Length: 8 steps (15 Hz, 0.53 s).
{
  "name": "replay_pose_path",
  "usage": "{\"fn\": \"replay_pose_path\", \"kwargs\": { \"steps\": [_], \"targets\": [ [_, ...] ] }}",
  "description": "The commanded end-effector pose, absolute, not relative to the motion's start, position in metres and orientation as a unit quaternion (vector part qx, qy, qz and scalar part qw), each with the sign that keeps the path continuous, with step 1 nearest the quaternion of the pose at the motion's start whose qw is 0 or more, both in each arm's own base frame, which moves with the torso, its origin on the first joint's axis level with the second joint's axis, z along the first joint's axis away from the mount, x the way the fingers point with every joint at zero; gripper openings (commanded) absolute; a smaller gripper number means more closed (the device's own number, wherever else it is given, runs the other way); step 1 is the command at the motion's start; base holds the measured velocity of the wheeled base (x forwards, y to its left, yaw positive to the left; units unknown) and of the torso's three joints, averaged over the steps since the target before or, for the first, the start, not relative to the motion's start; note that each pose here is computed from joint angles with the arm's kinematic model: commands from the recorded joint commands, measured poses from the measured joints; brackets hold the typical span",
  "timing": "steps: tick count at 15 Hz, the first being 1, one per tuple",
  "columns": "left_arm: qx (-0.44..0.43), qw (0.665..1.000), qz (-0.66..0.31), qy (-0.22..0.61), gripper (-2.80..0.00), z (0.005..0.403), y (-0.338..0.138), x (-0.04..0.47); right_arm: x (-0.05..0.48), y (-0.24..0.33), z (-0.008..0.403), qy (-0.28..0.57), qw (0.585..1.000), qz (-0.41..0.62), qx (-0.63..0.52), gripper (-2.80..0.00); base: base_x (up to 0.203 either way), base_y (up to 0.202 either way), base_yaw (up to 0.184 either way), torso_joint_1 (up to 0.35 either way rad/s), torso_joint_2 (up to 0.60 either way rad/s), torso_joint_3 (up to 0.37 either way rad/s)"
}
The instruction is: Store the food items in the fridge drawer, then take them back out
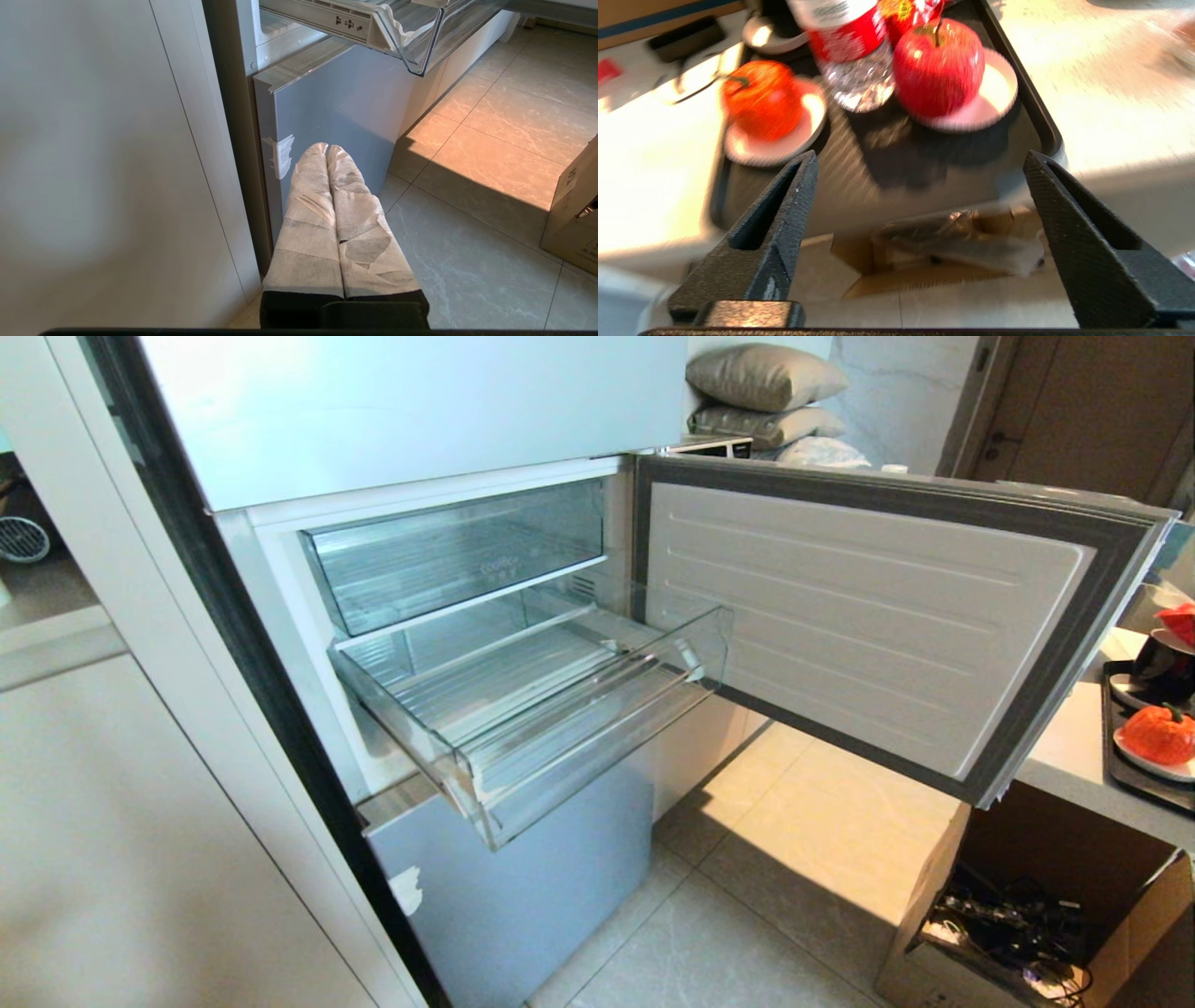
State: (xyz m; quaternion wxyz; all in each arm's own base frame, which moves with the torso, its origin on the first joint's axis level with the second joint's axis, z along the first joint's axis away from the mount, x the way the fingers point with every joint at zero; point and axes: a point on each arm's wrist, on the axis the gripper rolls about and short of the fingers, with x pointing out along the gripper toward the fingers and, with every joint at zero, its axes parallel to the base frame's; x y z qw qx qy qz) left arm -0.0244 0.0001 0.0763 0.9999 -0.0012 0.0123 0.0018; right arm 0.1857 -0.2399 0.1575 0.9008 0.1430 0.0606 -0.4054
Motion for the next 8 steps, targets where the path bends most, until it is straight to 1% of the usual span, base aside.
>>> {"fn": "replay_pose_path", "kwargs": {
  "steps": [1, 4, 8],
  "targets": [
    [-0.002, 1.000, 0.002, 0.013, -2.80, 0.076, 0.000, -0.024, 0.207, -0.271, 0.131, 0.082, 0.896, -0.408, 0.155, 0.00, 0.000, 0.000, 0.000, 0.000, 0.00, 0.000],
    [-0.002, 1.000, 0.002, 0.013, -2.80, 0.076, 0.000, -0.024, 0.227, -0.297, 0.119, 0.080, 0.897, -0.407, 0.150, 0.00, 0.000, 0.000, 0.000, 0.000, 0.00, 0.000],
    [-0.002, 1.000, 0.002, 0.013, -2.80, 0.076, 0.000, -0.024, 0.236, -0.321, 0.106, 0.081, 0.896, -0.415, 0.139, 0.00, 0.000, 0.000, 0.000, 0.000, 0.00, 0.000]
  ]
}}
